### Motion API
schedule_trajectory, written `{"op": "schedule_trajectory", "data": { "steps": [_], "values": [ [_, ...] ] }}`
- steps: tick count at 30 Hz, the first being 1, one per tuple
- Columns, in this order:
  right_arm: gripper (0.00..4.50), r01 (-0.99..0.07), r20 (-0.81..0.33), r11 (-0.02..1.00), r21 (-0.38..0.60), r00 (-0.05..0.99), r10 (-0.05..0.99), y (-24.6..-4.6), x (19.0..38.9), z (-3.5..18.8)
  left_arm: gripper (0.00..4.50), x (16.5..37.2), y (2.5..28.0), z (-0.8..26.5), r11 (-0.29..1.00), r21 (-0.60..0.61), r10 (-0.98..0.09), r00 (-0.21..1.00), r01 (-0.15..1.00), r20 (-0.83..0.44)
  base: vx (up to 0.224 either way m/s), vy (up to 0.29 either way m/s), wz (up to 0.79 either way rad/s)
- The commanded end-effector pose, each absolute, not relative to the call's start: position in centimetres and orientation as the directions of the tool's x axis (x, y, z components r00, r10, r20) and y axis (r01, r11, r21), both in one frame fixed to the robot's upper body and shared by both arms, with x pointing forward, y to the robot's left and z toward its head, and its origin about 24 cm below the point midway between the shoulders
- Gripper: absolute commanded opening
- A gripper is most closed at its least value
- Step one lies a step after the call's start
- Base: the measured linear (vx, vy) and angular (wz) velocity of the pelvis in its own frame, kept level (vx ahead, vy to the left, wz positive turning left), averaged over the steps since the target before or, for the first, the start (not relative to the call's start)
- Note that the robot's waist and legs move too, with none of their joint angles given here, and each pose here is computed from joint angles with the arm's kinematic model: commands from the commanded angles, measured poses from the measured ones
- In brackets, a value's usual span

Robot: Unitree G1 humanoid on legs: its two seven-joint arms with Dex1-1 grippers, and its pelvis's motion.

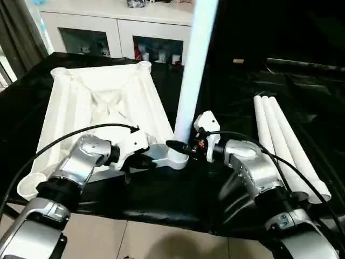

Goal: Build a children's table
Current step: Insert table leg to table base

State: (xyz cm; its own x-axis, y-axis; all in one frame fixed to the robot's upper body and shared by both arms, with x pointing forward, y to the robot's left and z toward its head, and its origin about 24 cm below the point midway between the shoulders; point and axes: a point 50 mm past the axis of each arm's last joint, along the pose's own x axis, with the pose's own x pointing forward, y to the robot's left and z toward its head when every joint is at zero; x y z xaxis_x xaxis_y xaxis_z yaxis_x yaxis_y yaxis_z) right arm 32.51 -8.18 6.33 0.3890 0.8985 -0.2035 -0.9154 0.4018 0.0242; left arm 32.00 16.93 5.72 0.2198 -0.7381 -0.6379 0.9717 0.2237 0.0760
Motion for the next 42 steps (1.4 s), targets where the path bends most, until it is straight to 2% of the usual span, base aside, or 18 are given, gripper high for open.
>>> {"op": "schedule_trajectory", "data": {
  "steps": [1,13,19,26,36,38,40,42],
  "values": [
    [1.89,-0.917,-0.397,0.369,0.151,0.285,0.872,-8.7,30.5,1.5,0.0,31.9,15.8,7.0,0.144,0.095,-0.771,0.172,0.985,-0.613,0.0,0.0,0.0],
    [1.89,-0.912,-0.425,0.375,0.168,0.276,0.862,-8.8,30.8,0.8,0.0,31.3,16.4,7.0,0.157,0.063,-0.774,0.162,0.986,-0.612,0.0,0.0,0.0],
    [1.89,-0.875,-0.435,0.444,0.193,0.329,0.838,-9.0,31.1,0.3,0.0,31.0,16.7,6.8,0.166,0.05,-0.771,0.161,0.985,-0.616,0.0,0.0,0.0],
    [1.89,-0.864,-0.427,0.451,0.225,0.328,0.843,-8.7,31.2,0.2,0.0,30.8,16.9,6.7,0.169,0.036,-0.766,0.154,0.985,-0.624,0.0,0.0,0.0],
    [1.89,-0.861,-0.441,0.466,0.205,0.344,0.829,-8.5,31.2,0.0,0.0,30.9,17.1,6.8,0.198,0.041,-0.754,0.179,0.979,-0.632,0.0,0.0,0.0],
    [1.89,-0.801,-0.462,0.571,0.18,0.443,0.768,-8.5,31.6,-0.6,0.0,31.4,16.9,6.5,0.259,0.038,-0.748,0.225,0.965,-0.624,0.0,0.0,0.0],
    [1.89,-0.783,-0.468,0.598,0.174,0.468,0.75,-8.5,31.6,-0.7,0.0,31.5,16.8,6.5,0.271,0.039,-0.748,0.236,0.962,-0.621,0.0,0.0,0.0],
    [1.89,-0.698,-0.476,0.698,0.16,0.564,0.674,-8.5,32.1,-1.0,0.0,32.1,16.2,6.5,0.337,0.025,-0.756,0.287,0.941,-0.588,0.0,0.0,0.0]
  ]
}}
